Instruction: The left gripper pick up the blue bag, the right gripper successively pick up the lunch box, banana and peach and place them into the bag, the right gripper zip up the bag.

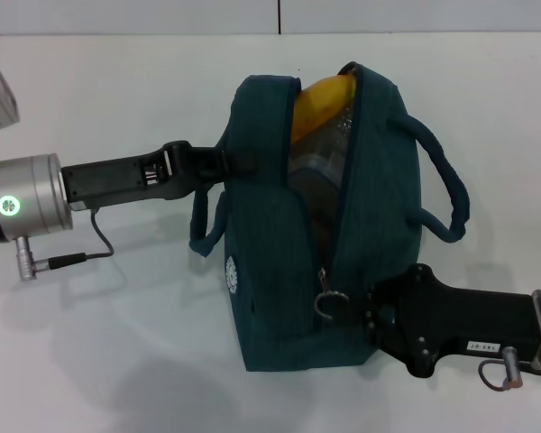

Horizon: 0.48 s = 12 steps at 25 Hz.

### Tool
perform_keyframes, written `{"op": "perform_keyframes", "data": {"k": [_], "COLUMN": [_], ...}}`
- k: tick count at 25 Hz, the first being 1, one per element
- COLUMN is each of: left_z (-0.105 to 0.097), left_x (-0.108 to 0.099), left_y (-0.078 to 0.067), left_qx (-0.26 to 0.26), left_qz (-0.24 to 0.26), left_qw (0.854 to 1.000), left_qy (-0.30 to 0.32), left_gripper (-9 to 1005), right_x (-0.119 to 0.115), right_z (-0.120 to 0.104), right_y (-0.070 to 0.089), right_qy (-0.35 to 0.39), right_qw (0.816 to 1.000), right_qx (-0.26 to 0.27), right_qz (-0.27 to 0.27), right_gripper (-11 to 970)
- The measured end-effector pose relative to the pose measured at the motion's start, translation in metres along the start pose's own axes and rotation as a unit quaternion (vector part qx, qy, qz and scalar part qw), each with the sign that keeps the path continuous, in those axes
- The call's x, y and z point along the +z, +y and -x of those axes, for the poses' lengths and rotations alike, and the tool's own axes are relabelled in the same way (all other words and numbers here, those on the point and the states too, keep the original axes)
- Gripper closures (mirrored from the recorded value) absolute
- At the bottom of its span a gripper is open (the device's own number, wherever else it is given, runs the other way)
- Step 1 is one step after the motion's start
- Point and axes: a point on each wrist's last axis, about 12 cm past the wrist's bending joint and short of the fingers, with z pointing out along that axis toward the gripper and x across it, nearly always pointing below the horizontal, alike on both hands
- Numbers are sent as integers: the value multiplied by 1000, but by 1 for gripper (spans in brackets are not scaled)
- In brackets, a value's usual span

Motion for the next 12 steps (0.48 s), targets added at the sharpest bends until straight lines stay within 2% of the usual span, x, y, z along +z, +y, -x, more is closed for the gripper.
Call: {"op": "perform_keyframes", "data": {"k": [1,12], "left_z": [0,0], "left_x": [0,0], "left_y": [0,0], "left_qx": [1,7], "left_qz": [0,0], "left_qw": [1000,1000], "left_qy": [1,-1], "left_gripper": [947,947], "right_x": [0,-2], "right_z": [0,1], "right_y": [0,2], "right_qy": [0,-9], "right_qw": [1000,1000], "right_qx": [-1,-3], "right_qz": [0,2], "right_gripper": [835,953]}}
